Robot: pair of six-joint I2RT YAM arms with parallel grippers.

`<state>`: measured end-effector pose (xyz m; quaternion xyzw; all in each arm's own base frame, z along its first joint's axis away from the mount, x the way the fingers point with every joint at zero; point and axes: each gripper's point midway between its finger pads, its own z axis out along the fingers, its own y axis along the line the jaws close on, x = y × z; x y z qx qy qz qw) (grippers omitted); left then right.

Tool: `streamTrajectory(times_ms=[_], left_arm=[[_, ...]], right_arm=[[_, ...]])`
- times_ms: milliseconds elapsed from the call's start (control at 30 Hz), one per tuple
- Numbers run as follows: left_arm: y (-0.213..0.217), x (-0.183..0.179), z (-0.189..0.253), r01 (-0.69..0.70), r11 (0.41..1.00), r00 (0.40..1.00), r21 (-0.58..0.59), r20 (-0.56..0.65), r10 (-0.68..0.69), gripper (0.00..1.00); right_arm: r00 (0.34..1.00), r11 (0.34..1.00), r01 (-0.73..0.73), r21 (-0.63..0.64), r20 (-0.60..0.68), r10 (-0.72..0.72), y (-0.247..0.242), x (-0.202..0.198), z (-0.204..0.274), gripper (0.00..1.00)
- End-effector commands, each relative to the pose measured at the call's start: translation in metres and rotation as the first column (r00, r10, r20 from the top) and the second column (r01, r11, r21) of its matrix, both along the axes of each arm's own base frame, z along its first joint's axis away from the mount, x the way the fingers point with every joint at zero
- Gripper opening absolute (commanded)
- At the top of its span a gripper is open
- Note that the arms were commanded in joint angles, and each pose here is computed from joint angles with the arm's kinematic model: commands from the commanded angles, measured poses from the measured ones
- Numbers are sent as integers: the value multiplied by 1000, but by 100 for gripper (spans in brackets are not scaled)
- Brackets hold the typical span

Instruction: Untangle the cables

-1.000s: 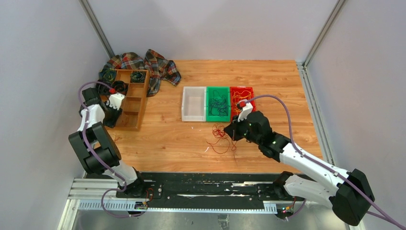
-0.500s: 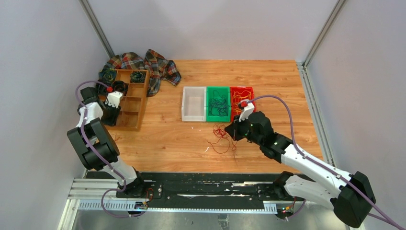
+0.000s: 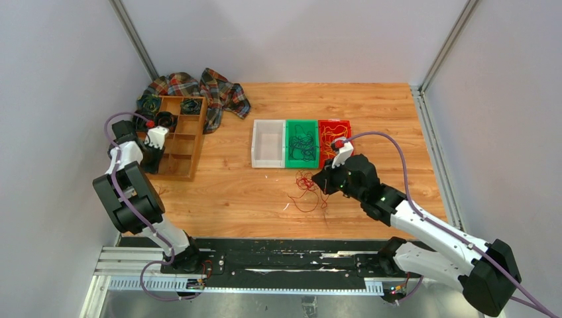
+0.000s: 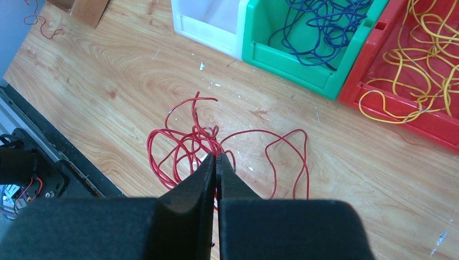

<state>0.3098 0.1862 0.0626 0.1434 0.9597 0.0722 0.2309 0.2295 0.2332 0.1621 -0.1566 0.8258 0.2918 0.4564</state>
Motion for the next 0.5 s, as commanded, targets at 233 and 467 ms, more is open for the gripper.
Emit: streamTrajectory(times_ms=[233, 467], left_arm=[[-18, 1, 22, -5, 996, 999, -93, 50, 9, 1], [-74, 2, 87, 104, 981, 976, -163, 206, -70, 1]], right_arm=[[1000, 1000, 11, -3, 29, -11, -3, -1, 8, 1], [999, 1000, 6, 8, 35, -6, -3, -3, 7, 1]])
